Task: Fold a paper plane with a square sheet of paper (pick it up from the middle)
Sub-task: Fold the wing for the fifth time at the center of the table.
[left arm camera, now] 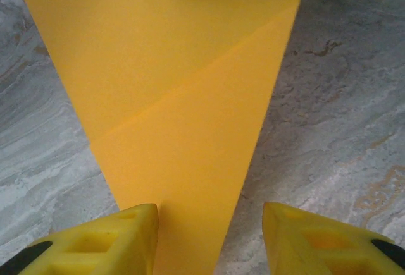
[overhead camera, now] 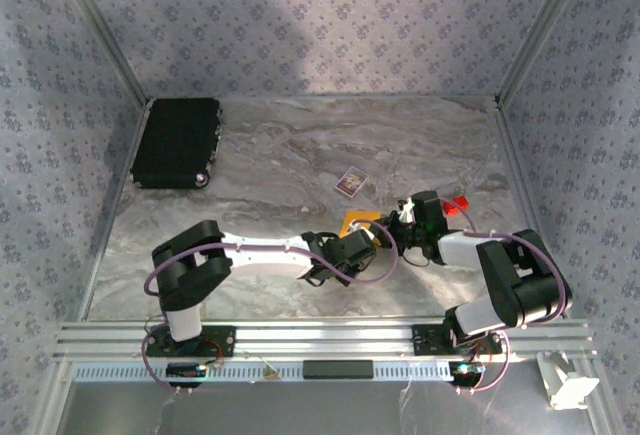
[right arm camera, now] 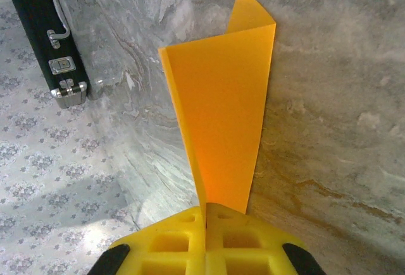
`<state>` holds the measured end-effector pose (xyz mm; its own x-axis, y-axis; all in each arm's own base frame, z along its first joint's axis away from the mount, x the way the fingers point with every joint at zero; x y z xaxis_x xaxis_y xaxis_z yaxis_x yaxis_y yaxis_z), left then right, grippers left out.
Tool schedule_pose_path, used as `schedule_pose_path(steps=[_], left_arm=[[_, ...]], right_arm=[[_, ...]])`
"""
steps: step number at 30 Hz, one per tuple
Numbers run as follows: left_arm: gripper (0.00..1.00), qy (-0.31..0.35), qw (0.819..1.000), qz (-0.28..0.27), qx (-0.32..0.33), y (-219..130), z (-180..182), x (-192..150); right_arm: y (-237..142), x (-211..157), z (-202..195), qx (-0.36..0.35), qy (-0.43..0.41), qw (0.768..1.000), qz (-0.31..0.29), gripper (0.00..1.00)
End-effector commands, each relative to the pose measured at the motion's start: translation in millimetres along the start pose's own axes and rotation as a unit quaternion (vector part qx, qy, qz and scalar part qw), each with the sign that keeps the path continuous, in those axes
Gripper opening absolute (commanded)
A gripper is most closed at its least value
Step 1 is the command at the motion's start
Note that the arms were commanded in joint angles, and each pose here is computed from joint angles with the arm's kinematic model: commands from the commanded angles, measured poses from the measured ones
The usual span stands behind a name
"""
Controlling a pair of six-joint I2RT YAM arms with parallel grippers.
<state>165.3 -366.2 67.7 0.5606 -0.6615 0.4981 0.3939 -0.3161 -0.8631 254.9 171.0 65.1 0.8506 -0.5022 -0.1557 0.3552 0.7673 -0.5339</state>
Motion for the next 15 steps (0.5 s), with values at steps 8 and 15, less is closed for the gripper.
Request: schedule_pose_path(steps=[8,15], left_arm=[[0.44,0.046,0.996,0.006,0.071,5.0,-1.8,1.0],[0.39,0.058,0.993,0.007,0.099,5.3,-0.1,-0.4]], right_arm=[[-2.6,2.2,3.6,-0.001,0.015,1.0,-0.011,0.05],[-2.7,2.5,4.3,0.0,0.015,1.0,-0.011,0.05]])
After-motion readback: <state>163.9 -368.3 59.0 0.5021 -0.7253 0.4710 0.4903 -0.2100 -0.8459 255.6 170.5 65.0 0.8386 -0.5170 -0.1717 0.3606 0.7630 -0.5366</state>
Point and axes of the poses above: each hand's point on the last joint's axis, 136 mm out from that joint toward the fingers, its own y axis out along the fingers, its own z axis along the line the jaws close on, x = y × z, the point moved 3 cm from there along -y, back along the fingers, and after that the axes turned 6 degrees about y, right-handed, at the moved point
